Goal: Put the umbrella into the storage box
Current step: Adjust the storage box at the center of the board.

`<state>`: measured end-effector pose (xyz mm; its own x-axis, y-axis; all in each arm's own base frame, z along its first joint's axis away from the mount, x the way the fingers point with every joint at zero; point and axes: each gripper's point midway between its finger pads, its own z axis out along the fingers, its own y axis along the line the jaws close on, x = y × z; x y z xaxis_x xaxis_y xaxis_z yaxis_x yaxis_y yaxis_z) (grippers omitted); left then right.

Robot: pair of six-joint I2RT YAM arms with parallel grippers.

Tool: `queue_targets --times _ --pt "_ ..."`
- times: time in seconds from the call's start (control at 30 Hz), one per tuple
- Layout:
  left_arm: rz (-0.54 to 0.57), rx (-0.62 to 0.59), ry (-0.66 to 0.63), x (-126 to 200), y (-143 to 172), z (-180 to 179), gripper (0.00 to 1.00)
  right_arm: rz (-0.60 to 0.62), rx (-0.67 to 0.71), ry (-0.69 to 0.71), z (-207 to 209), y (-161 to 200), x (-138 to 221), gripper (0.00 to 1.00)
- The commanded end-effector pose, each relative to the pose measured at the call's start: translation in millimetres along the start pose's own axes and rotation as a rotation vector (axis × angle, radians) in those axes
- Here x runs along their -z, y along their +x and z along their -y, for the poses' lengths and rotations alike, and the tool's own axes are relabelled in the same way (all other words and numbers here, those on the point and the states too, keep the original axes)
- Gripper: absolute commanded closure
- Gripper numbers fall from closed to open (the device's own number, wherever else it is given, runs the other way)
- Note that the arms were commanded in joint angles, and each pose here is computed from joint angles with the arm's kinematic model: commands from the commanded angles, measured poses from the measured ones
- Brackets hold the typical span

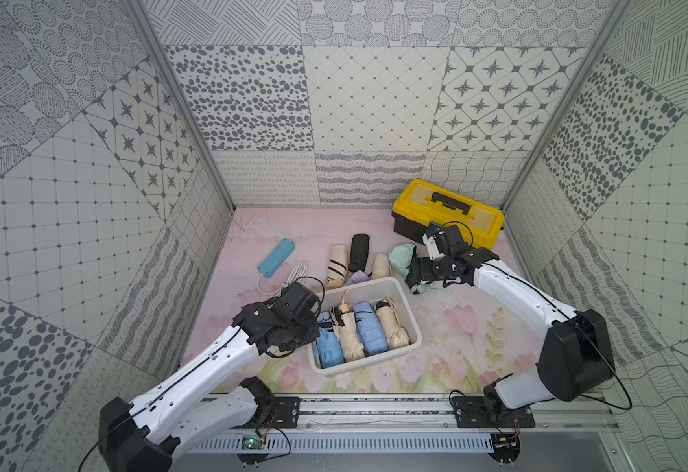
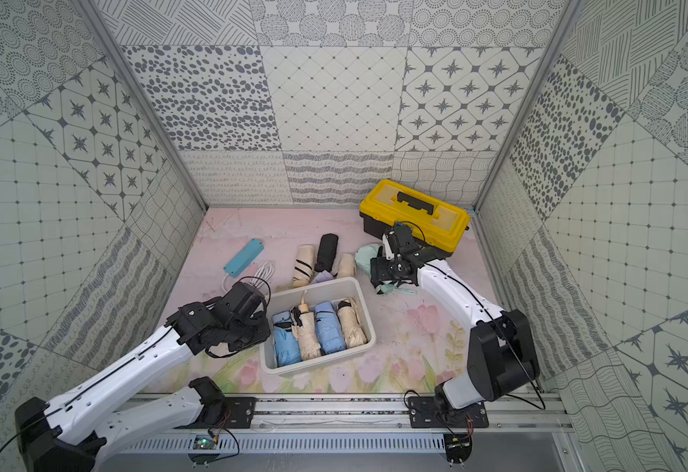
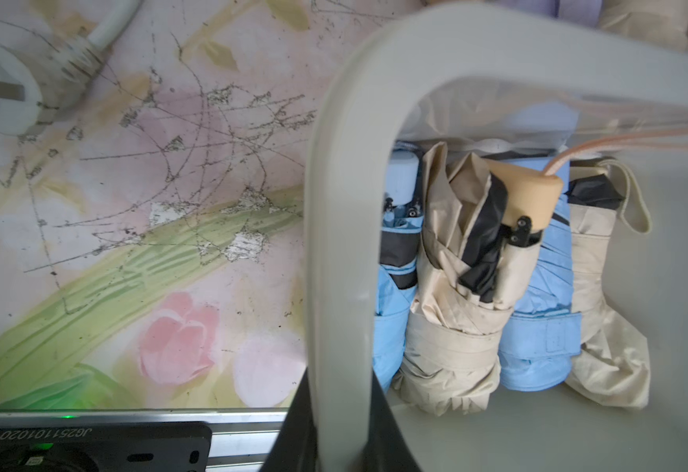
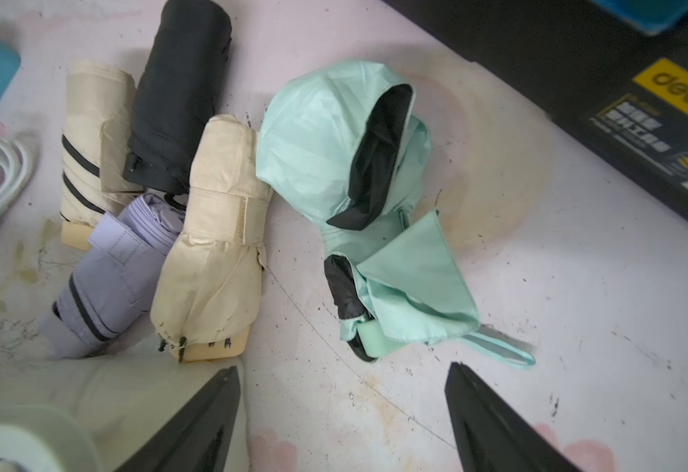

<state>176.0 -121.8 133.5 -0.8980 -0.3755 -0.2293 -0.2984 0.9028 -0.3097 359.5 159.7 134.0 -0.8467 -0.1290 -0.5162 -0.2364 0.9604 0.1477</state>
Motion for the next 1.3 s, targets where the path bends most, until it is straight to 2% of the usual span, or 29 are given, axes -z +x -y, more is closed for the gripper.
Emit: queue_targets --times 0.0,0.43,0.6,0.87,0.97,1.13,1.27 --pt "0.022 -0.016 -0.066 5 -6 -17 0.88 0.046 0.175 -0.013 -6 -21 -18 0.13" --pt "0.023 -0.031 -0.011 -7 -8 -7 0.90 -0.071 0.282 0.121 21 -19 -84 0.10" --pt "0.005 -0.040 0.021 -14 -4 -2 0.92 -0.105 0.286 0.108 21 -13 -103 0.13" --pt "0.010 -0.041 0.058 -17 -7 7 0.92 -0.133 0.309 0.111 23 -9 -115 0.25" --pt "0.001 -0.051 0.065 -20 -7 11 0.92 -0.140 0.313 0.118 25 -6 -115 0.34" --pt "-0.014 -0.061 0.082 -21 -7 17 0.92 -0.101 0.300 0.124 25 -9 -97 0.54" --pt "-0.003 -0.045 0.091 -18 -8 18 0.91 -0.054 0.294 0.120 23 -11 -73 0.59"
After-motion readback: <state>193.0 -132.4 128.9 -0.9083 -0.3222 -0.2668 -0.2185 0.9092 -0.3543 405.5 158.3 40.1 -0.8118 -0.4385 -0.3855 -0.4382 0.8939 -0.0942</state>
